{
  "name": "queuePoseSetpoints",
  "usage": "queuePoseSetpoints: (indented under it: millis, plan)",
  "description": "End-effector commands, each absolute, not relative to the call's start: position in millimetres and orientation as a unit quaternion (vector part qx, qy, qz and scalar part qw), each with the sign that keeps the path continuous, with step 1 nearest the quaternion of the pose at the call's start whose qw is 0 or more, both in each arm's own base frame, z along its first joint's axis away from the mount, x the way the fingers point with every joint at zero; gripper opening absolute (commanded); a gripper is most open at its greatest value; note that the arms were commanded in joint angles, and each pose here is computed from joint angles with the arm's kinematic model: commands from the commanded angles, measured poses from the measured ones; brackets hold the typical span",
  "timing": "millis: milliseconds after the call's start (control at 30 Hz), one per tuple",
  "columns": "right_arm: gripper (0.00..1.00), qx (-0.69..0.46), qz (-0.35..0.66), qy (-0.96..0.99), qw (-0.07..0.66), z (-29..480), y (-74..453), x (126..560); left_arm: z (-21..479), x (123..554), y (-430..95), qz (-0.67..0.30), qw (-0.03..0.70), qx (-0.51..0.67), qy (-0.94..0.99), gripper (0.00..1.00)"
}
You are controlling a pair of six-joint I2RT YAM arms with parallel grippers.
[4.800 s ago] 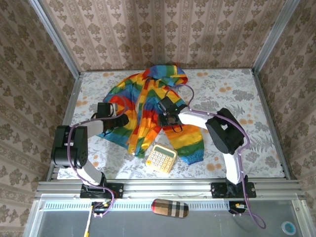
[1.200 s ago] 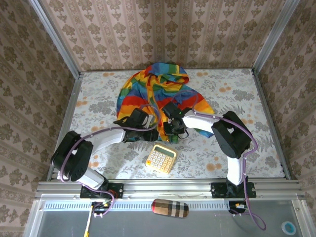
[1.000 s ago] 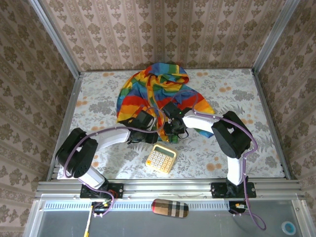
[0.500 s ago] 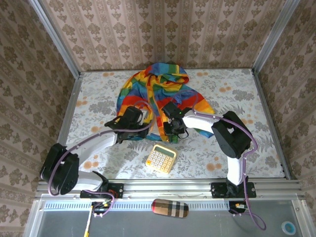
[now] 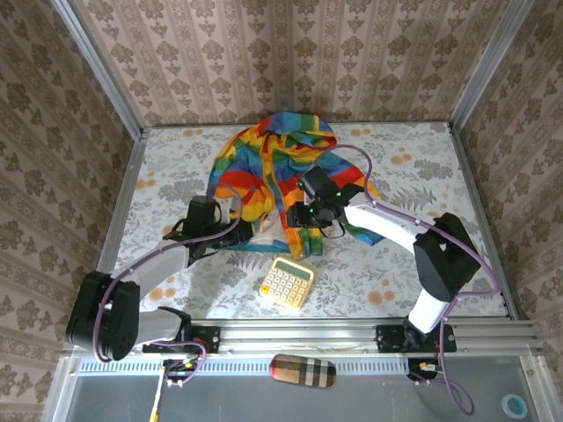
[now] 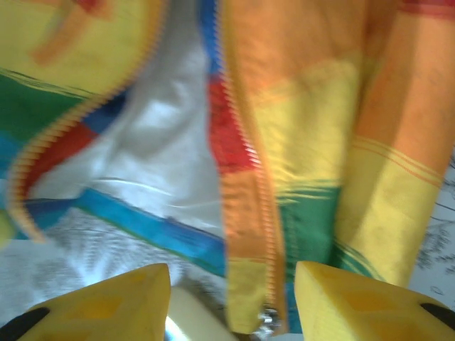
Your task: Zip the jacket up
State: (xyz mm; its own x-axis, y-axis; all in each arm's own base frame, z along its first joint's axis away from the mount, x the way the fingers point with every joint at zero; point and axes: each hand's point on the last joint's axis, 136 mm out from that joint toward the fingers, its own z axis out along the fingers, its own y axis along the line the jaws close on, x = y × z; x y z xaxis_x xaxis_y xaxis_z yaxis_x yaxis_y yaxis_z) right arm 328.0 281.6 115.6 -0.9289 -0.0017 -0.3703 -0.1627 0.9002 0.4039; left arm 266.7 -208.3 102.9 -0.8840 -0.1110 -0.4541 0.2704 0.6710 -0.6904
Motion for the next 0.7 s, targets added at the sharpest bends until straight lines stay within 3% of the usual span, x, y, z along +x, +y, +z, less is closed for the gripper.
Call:
queuePoseSetpoints:
  millis: [0,667]
  plan:
    - [0.51,-0.038,0.303,0.937,0.171,150.9,308.7,323.3,125.5,264.7,-221.3,-0.467,0.243,0.065,0.848,0.00]
    - [0.50,-0.018,0.410,0.907,0.097,138.0,362.8,322.4,135.6,251.1,-231.2,-0.500,0.235,0.115,0.825,0.00]
